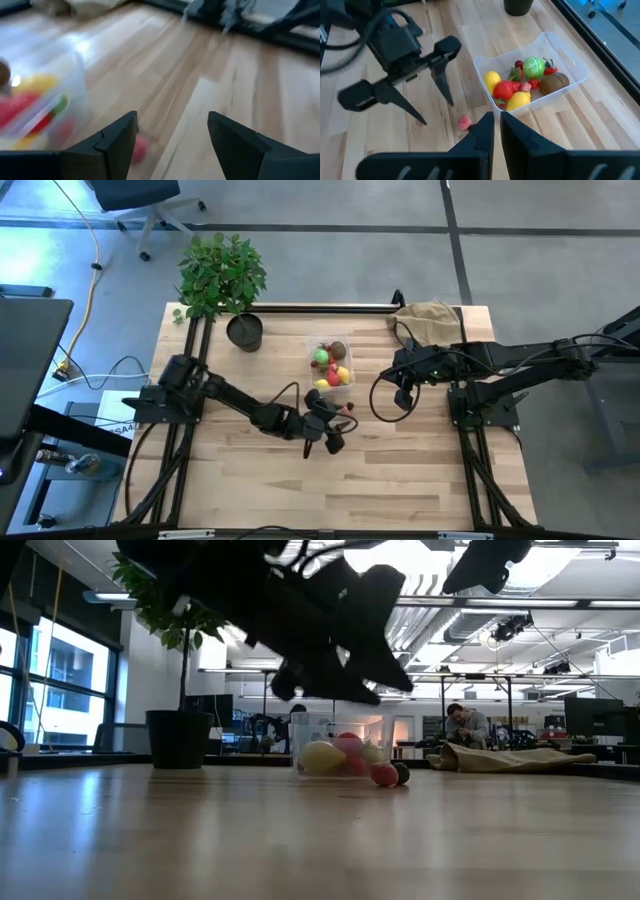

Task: Pick and placing Produce into tupperware
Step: Put the pink peach into the transparent bin, then put the blackberry into the transparent bin

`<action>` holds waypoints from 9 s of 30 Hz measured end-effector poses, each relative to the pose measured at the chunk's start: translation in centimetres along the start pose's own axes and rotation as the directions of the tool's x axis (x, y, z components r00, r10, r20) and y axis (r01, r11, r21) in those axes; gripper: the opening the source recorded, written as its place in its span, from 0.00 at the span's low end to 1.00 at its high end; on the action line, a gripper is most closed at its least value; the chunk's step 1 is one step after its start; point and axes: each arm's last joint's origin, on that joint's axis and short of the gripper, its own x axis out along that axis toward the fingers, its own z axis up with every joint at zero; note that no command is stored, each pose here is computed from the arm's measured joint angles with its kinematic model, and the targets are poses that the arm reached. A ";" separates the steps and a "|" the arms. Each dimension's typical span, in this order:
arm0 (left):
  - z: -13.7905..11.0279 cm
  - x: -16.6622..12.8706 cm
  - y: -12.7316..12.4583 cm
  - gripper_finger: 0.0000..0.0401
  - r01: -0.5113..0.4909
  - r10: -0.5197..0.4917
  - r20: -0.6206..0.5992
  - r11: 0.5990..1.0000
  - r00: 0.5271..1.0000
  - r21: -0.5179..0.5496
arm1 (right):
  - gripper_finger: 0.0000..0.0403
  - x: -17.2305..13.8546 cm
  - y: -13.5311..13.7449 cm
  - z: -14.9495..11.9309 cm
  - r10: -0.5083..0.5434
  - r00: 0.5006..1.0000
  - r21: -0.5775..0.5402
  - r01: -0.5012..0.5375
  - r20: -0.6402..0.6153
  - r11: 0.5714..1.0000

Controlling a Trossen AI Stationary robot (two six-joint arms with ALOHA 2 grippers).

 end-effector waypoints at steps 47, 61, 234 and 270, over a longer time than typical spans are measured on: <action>-3.4 4.6 2.7 0.58 -0.062 0.068 -0.093 0.996 0.993 0.060 | 0.06 0.0 0.0 0.0 0.000 1.000 0.000 0.000 0.000 1.000; -4.3 5.0 2.7 0.58 -0.027 0.036 -0.119 0.997 0.992 0.078 | 0.06 0.0 0.0 0.0 0.000 1.000 0.000 0.000 0.000 1.000; 8.7 0.5 3.5 0.28 0.216 -0.072 -0.352 0.896 0.933 0.389 | 0.06 0.0 0.0 0.0 0.000 1.000 0.000 0.000 0.000 1.000; 2.2 6.2 2.3 0.52 0.048 0.049 -0.311 0.954 0.949 0.297 | 0.06 0.0 0.0 0.0 0.000 1.000 0.000 0.000 0.000 1.000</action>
